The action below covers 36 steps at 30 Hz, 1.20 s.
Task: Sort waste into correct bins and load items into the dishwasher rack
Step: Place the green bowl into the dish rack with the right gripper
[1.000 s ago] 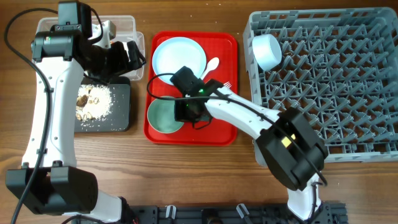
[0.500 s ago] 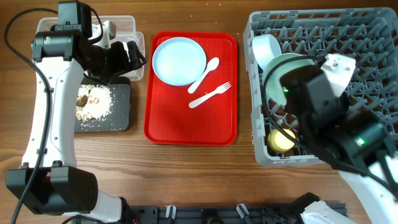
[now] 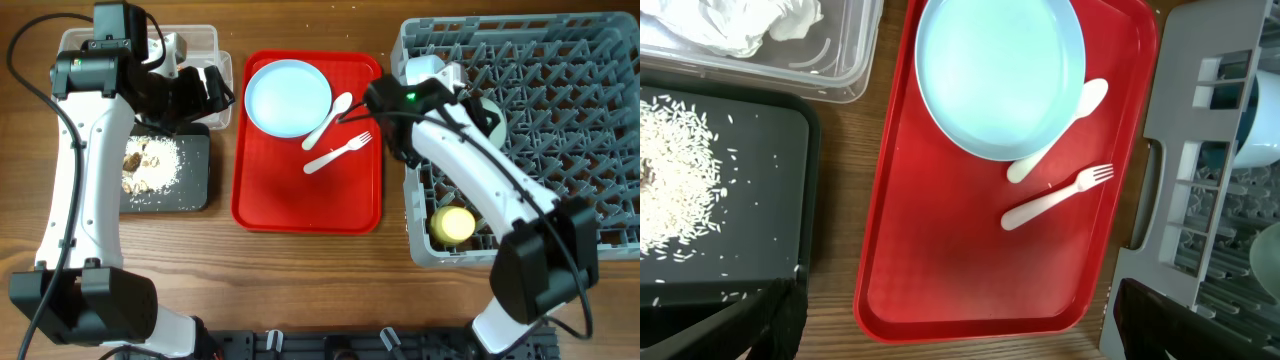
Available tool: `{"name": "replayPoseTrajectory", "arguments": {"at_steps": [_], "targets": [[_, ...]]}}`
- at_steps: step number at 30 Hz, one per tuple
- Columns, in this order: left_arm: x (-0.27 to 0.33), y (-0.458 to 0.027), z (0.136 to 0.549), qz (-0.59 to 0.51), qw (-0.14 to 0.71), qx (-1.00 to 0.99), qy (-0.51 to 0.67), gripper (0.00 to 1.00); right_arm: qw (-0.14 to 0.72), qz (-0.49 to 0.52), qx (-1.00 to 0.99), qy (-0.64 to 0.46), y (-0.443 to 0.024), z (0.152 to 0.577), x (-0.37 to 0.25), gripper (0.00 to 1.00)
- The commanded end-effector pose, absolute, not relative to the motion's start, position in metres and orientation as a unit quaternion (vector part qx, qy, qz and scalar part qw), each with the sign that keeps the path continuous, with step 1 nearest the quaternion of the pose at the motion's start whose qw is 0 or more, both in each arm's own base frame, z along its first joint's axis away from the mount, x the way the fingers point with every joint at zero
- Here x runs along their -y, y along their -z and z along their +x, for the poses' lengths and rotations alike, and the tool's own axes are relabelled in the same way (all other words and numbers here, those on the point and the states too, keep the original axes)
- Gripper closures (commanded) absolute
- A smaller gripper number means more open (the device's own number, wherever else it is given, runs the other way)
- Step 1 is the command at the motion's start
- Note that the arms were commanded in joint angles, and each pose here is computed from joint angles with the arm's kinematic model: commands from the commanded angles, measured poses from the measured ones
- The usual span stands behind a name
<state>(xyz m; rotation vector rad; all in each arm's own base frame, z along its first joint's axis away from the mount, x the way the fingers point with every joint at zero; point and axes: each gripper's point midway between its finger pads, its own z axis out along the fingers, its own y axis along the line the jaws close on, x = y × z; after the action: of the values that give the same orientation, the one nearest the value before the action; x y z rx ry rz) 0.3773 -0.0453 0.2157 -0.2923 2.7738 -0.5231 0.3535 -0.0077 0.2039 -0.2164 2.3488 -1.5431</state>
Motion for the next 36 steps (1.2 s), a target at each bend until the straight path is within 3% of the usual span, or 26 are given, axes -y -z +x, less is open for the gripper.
{"name": "replayPoseTrajectory", "arguments": {"at_steps": [1, 15, 28, 31, 36], "targets": [[0.046, -0.219, 0.378, -0.1, 0.156, -0.966, 0.183, 0.0, 0.153, -0.055, -0.823, 0.545, -0.196, 0.359, 0.022, 0.96], [0.046, -0.219, 0.378, -0.1, 0.156, -0.966, 0.183, 0.0, 0.171, -0.045, -0.831, 0.527, -0.188, 0.37, 0.017, 0.96], [0.046, -0.219, 0.378, -0.1, 0.156, -0.966, 0.183, 0.0, 0.136, -0.121, -0.839, 0.512, -0.179, 0.37, 0.0, 0.92], [0.046, -0.219, 0.378, -0.1, 0.156, -0.966, 0.183, 0.0, 0.14, -0.151, -0.836, 0.508, -0.178, 0.369, -0.017, 0.85], [0.046, -0.219, 0.378, -0.1, 0.156, -0.966, 0.183, 0.0, 0.14, -0.163, -0.845, 0.489, -0.172, 0.367, -0.029, 0.5]]}}
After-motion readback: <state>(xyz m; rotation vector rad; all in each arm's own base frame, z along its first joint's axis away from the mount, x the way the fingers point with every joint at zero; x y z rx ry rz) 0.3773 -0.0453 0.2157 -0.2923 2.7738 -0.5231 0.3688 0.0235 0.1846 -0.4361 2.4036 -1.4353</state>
